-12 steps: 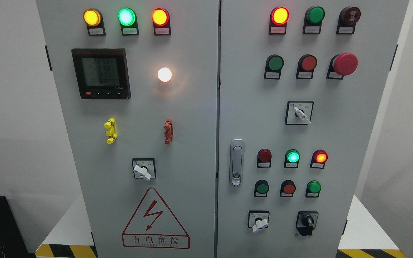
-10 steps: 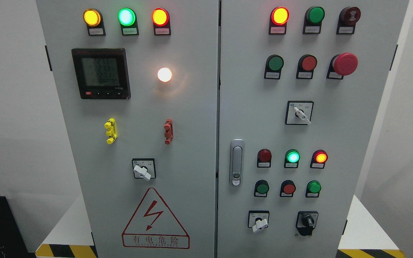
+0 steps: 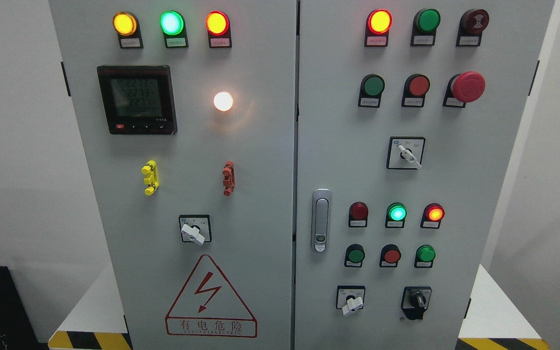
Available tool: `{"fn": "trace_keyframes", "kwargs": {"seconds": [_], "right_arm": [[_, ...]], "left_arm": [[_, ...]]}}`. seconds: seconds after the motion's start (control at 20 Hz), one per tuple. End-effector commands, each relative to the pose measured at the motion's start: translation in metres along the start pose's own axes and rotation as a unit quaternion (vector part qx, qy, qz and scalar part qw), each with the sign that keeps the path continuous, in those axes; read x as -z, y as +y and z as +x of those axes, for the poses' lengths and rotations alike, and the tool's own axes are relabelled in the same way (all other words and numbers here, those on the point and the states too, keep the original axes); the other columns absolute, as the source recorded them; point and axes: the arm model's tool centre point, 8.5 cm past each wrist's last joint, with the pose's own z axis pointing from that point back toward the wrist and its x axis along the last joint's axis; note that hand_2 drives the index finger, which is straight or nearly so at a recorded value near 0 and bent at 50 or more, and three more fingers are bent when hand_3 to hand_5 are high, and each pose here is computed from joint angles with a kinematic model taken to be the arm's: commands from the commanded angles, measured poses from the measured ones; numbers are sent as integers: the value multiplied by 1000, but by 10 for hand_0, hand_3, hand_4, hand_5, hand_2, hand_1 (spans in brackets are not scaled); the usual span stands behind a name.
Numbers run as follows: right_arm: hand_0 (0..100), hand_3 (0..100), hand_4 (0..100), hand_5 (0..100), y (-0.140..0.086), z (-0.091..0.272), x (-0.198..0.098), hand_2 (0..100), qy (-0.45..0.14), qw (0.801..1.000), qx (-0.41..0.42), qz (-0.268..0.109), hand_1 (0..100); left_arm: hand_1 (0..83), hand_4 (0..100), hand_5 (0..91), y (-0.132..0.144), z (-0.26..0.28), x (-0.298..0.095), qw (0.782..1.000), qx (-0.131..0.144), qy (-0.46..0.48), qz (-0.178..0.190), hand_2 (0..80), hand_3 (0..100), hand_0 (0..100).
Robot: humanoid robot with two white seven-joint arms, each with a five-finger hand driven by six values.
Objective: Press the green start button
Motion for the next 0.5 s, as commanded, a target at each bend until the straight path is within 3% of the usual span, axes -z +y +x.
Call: {"fn": "trace_keyframes", "kwargs": {"seconds": [0.0,0.45], "right_arm": [[89,0,0,0,1,4,5,0,-12,1000,-3,8,76],[74,0,0,0,-7,25,34,0,-77,991,-105,19,107]], "left_arm": [[556,0,0,0,0,0,1000,0,0,0,0,0,120],[556,0,0,0,0,0,1000,0,0,0,0,0,120]]}}
